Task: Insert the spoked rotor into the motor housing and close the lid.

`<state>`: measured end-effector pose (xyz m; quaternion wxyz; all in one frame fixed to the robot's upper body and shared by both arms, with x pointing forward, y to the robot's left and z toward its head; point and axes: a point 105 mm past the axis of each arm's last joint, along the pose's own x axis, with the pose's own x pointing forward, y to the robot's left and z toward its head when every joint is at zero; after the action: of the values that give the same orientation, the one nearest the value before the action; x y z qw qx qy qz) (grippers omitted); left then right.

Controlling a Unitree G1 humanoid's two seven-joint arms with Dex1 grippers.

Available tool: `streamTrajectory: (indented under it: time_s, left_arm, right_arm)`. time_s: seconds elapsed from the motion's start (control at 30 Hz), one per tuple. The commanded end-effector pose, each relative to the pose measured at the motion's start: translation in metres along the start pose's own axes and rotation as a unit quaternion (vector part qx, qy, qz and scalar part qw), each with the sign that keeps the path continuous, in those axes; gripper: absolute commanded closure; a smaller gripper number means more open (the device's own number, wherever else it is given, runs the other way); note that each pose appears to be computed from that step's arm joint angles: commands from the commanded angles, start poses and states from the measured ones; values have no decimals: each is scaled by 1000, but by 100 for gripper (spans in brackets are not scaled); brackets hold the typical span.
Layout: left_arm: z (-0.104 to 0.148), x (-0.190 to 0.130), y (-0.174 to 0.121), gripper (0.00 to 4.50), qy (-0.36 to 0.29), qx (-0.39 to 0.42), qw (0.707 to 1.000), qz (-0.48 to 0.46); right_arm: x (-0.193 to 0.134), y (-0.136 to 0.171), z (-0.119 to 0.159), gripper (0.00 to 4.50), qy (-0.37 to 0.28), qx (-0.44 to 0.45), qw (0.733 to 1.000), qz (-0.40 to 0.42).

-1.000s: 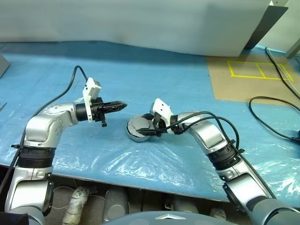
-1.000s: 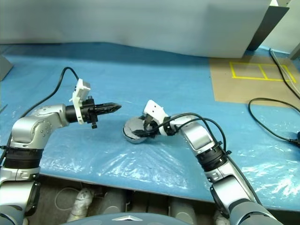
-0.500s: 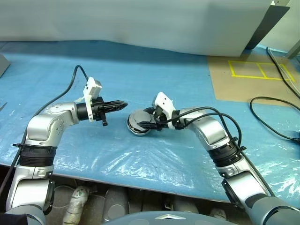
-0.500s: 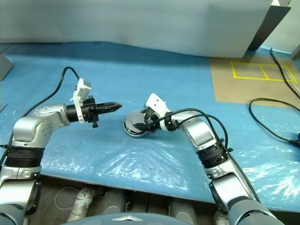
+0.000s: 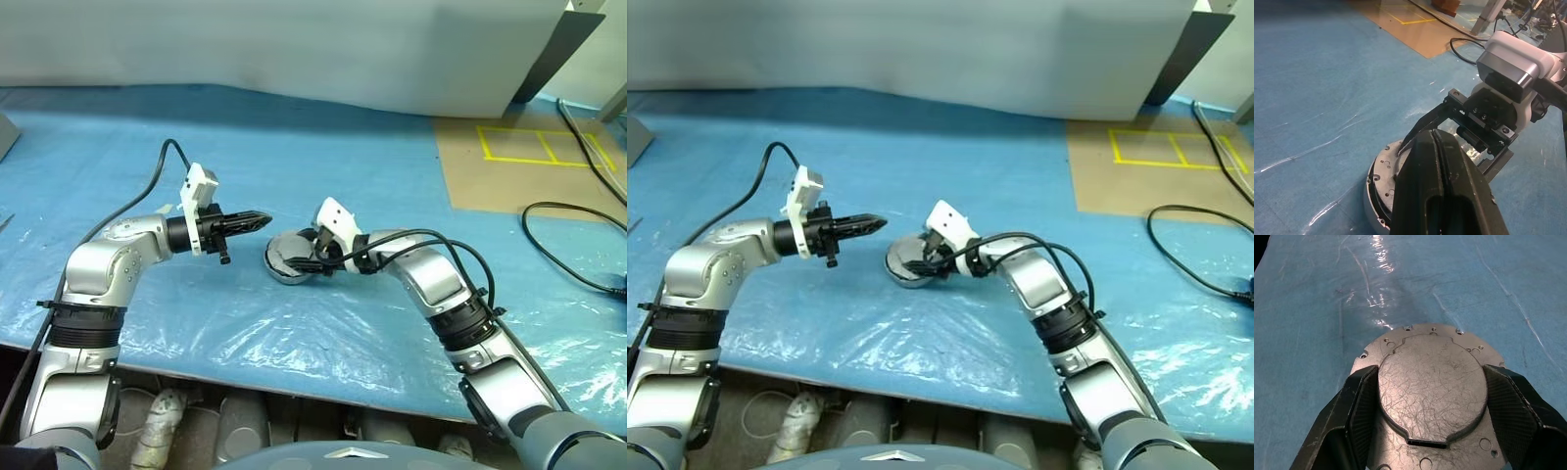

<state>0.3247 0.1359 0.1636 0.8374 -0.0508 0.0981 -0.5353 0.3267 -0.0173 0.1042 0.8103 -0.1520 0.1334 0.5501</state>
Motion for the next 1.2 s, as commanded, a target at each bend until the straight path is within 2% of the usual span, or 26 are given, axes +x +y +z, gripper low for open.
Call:
streamTrajectory:
  time_s: [0.03,0.3,0.37,0.43,0.57,0.7,0.77,0.93,1.2]
  left_arm:
    - [11,-1,0,450,-8,22,1000,-4]
    - [9,0,0,450,-5,22,1000,-5]
    - [10,0,1,450,-6,23,1000,-3]
    - [10,0,2,450,-6,24,1000,-1]
    - [11,1,2,450,-8,26,1000,-1]
    - [11,0,3,450,-8,26,1000,1]
    - [10,0,3,450,-3,26,1000,1]
    - [2,5,5,450,19,40,999,5]
    - [-35,14,22,450,105,100,989,38]
  right_arm:
    - [5,7,10,152,-22,6,1000,9]
    - [14,1,14,152,-19,29,999,-6]
    - [14,1,16,152,-15,12,1000,-7]
    - [16,0,9,152,4,-14,1000,-14]
    - [16,1,-14,152,33,-11,999,-14]
    - [18,0,-24,152,34,27,999,-17]
    - [18,1,-34,152,54,4,998,-20]
    - [22,-8,-48,152,76,3,996,-55]
    - [21,-7,-60,152,95,25,994,-54]
